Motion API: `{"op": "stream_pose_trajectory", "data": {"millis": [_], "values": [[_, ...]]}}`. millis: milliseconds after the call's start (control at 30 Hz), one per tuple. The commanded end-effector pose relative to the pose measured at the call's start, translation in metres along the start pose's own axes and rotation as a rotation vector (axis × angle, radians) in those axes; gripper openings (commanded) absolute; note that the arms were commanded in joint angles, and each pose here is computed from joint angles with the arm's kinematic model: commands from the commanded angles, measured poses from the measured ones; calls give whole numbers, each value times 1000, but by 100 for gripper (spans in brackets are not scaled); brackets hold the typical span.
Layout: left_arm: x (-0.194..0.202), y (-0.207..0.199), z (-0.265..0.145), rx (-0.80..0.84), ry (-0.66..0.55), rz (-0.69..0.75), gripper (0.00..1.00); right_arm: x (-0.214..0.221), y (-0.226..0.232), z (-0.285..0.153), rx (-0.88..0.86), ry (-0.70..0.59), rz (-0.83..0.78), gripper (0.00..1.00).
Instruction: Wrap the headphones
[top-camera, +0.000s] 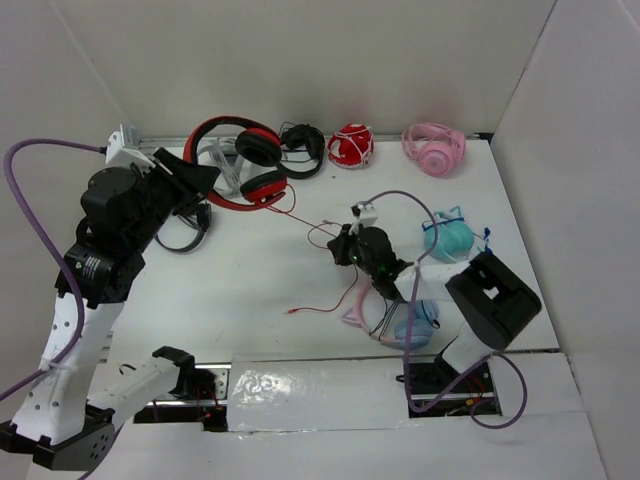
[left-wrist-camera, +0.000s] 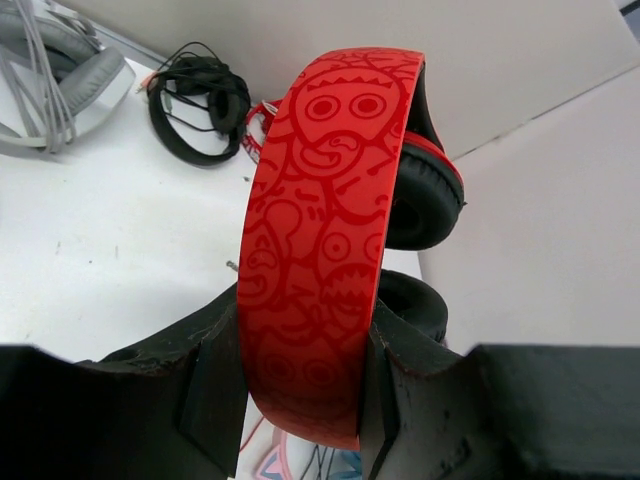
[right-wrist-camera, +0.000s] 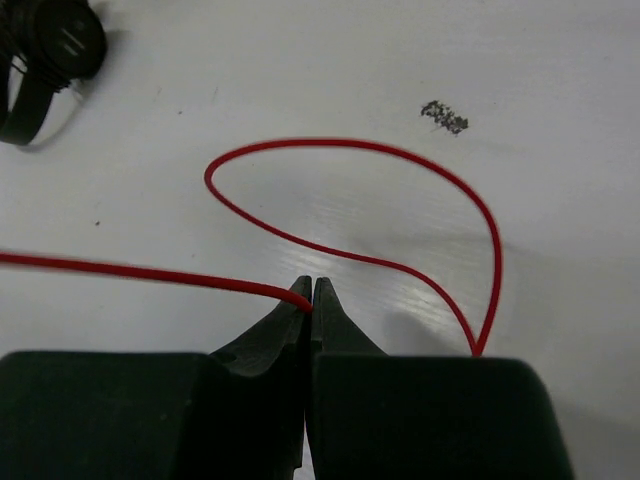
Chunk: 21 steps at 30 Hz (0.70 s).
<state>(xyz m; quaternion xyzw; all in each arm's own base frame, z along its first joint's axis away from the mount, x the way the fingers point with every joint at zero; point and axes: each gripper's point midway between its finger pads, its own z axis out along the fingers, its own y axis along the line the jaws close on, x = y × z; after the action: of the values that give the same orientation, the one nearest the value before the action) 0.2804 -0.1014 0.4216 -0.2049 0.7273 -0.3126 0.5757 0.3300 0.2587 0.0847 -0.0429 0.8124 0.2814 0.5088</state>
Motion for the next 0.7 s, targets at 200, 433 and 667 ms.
{"op": "stream_pose_trajectory", "data": {"millis": [200, 433, 667], "values": [[-59, -68, -44, 273, -191, -59, 0, 11, -28, 32, 198, 108, -62, 0], [-62, -60, -39, 239, -224, -71, 0, 2, -18, 12, 182, 103, -117, 0], [-55, 21, 27, -152, -293, -152, 0, 23, 24, -58, 158, 98, -335, 0]]}}
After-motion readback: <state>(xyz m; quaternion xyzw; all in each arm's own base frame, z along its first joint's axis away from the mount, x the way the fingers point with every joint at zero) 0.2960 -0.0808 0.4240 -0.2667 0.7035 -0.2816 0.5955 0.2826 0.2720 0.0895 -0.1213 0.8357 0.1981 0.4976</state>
